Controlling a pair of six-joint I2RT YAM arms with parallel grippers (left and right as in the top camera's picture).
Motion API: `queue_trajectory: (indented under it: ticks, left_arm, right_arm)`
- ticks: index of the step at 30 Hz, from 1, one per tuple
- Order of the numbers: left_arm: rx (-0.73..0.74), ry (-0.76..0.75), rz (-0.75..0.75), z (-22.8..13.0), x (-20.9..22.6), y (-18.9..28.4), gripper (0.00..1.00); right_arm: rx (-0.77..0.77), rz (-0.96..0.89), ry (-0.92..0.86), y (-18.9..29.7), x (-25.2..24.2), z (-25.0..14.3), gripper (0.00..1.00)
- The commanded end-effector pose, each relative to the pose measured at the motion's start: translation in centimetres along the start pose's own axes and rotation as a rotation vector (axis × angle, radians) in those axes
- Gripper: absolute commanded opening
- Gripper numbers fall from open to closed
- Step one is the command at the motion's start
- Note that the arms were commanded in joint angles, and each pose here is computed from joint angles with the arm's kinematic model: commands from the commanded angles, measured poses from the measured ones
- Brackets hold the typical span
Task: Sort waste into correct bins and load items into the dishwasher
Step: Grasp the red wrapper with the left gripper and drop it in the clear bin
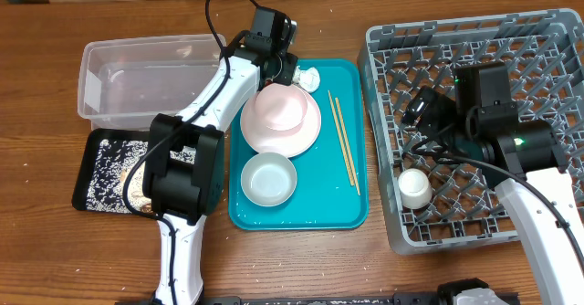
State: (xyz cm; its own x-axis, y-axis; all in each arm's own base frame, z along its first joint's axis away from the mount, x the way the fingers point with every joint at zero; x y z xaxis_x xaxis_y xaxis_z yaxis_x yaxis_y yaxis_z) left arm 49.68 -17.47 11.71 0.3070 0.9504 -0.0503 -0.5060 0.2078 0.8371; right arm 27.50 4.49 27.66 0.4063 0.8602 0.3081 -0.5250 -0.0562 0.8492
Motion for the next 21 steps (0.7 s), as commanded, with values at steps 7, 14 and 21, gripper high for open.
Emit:
queue_trajectory:
  ticks: [7,14,21]
  left_arm:
    - [-0.044,0.007,0.02,3.1,0.4,3.2,0.04]
    - [-0.145,0.06,0.093,7.3,2.3,10.4,0.04]
    - [-0.052,0.232,0.313,5.2,8.1,14.3,0.04]
  right_arm:
    - [-0.02,0.002,-0.006,0.3,0.0,0.3,1.0]
    - [-0.02,0.002,-0.006,0.3,0.0,0.3,1.0]
    - [-0.018,0.001,-0.006,0.3,0.0,0.3,1.0]
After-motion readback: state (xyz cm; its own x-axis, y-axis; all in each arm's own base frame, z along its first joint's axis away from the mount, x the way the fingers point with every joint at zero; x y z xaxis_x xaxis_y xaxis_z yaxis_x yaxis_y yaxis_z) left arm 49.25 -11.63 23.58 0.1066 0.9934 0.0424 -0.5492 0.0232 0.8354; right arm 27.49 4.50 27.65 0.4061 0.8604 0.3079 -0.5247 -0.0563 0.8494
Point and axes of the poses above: each gripper's point midway between its finger pads, its own y axis back along the fingers, its own x axis along the line the jaws close on, z = x × y, the point moved 7 cm from there along y, back along the fingers, and after that the axes turned 1 degree about y, right-handed, at the moved point
